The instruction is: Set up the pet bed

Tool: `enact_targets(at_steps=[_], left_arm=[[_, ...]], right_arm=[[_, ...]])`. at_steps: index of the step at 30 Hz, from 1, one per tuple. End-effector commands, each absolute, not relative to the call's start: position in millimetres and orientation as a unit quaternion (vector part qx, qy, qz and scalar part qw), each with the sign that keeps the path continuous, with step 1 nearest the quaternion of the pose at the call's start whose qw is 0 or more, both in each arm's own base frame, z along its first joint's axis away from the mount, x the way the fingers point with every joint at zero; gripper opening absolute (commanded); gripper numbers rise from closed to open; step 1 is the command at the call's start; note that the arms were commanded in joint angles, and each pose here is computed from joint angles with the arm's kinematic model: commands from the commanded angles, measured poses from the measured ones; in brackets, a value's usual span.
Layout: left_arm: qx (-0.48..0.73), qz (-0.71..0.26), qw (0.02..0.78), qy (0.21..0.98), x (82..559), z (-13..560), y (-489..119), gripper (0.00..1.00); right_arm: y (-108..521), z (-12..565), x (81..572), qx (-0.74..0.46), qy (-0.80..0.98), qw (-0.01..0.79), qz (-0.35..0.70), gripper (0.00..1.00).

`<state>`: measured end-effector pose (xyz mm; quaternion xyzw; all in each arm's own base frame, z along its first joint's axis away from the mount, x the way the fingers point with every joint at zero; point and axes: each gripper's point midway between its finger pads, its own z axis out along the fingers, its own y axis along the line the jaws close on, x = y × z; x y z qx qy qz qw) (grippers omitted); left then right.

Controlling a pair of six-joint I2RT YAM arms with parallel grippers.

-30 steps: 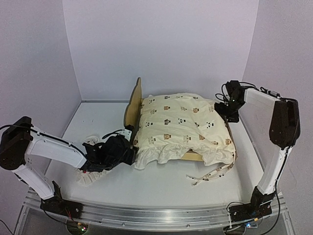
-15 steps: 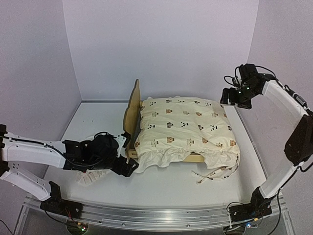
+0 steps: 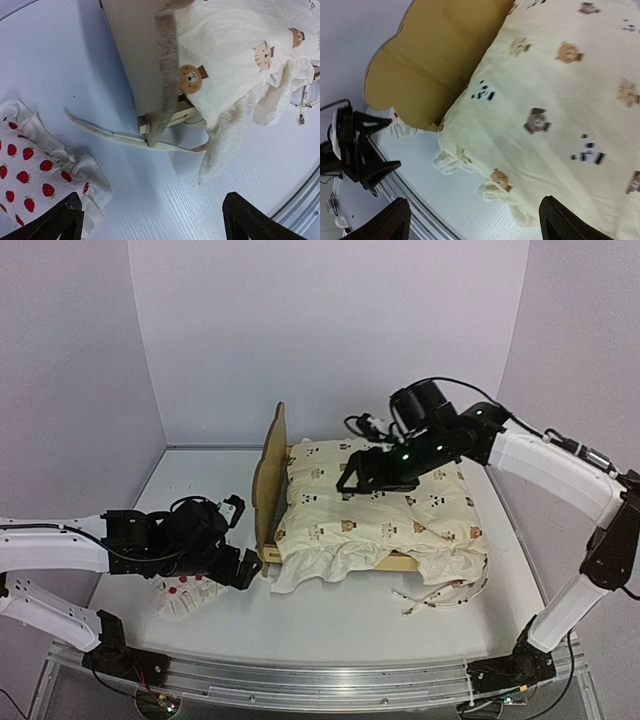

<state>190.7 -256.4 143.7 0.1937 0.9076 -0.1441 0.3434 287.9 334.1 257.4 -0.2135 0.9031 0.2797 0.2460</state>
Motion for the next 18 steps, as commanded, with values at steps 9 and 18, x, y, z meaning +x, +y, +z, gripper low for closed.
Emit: enact_targets(at_steps=[9, 18], left_arm=[[0.072, -0.059, 0.392, 0.915, 206.2, 166.5, -198.9, 0.95], [0.059, -0.081, 0.405, 0.909, 204.0, 175.8, -193.8, 0.92]], right_arm=[[463.1, 181.6, 233.1, -0.357, 0.878, 0.282, 0.148, 0.88], [466.1, 154.9, 263.0, -0.35, 0.866, 0.357, 0.016, 0.87]])
